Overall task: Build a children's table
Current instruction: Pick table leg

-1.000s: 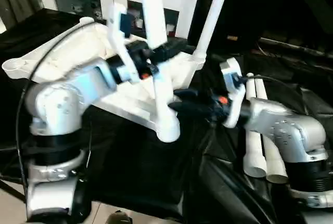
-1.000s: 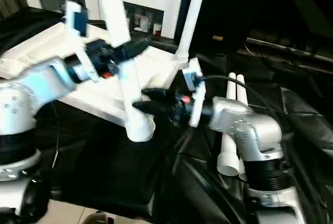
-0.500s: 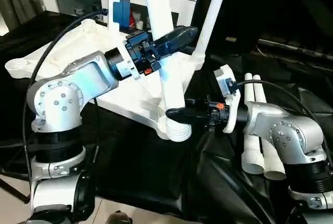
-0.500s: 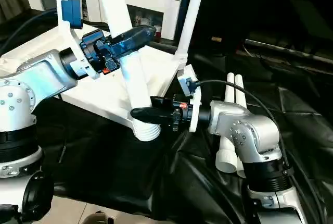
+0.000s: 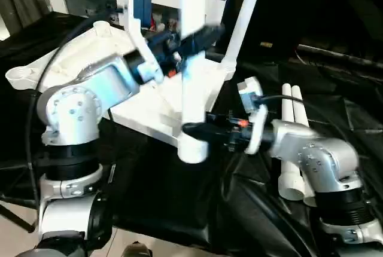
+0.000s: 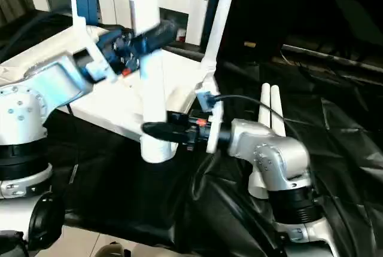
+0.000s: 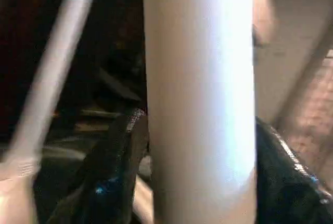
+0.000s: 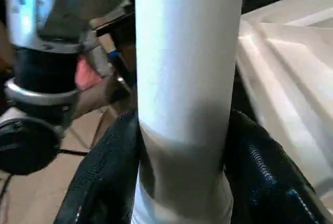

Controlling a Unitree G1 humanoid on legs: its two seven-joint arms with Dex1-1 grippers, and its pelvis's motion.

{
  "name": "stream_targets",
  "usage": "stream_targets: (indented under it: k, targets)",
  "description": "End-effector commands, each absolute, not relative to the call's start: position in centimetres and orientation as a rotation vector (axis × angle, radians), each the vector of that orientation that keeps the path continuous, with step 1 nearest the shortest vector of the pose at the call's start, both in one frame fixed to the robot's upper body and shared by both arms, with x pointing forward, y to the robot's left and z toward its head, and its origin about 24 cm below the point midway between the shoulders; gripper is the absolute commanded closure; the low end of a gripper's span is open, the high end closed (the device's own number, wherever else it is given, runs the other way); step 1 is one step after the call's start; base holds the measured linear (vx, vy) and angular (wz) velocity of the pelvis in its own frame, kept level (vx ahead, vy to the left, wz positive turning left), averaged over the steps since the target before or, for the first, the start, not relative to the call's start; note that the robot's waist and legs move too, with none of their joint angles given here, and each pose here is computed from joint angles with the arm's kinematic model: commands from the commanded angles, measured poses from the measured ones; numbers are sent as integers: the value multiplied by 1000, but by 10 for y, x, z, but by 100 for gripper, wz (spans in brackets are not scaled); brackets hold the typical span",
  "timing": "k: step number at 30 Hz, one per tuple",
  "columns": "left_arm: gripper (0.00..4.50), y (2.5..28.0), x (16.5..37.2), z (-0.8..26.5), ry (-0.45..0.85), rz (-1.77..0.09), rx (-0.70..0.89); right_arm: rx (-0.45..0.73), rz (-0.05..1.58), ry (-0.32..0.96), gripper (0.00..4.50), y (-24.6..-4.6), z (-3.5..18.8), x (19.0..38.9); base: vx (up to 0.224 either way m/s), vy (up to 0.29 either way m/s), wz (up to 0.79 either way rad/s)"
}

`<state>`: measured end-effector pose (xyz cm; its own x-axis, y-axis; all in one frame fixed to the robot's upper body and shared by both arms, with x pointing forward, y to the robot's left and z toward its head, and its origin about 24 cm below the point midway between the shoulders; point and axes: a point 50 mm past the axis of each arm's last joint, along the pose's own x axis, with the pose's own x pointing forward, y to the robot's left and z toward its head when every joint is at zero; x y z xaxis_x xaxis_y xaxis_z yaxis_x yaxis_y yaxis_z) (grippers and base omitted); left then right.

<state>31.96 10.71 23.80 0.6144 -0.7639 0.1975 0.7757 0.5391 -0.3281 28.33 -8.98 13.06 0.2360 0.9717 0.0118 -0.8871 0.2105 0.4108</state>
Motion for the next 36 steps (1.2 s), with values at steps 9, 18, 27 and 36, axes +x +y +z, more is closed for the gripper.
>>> stream_targets:
  k: [9,18,27,36]
  targets:
    - [153,108,318,222,50,-829,-443,334,1318,202,255,-85,141,288,0,0,0]
    - [153,102,318,223,78,-863,-440,337,1313,154,255,-89,160,293,0,0,0]
    - [153,102,322,232,62,-875,-436,359,1343,87,256,-95,183,292,0,0,0]
    - [234,99,331,220,119,-716,-364,85,1111,118,256,-85,169,304,0,0,0]
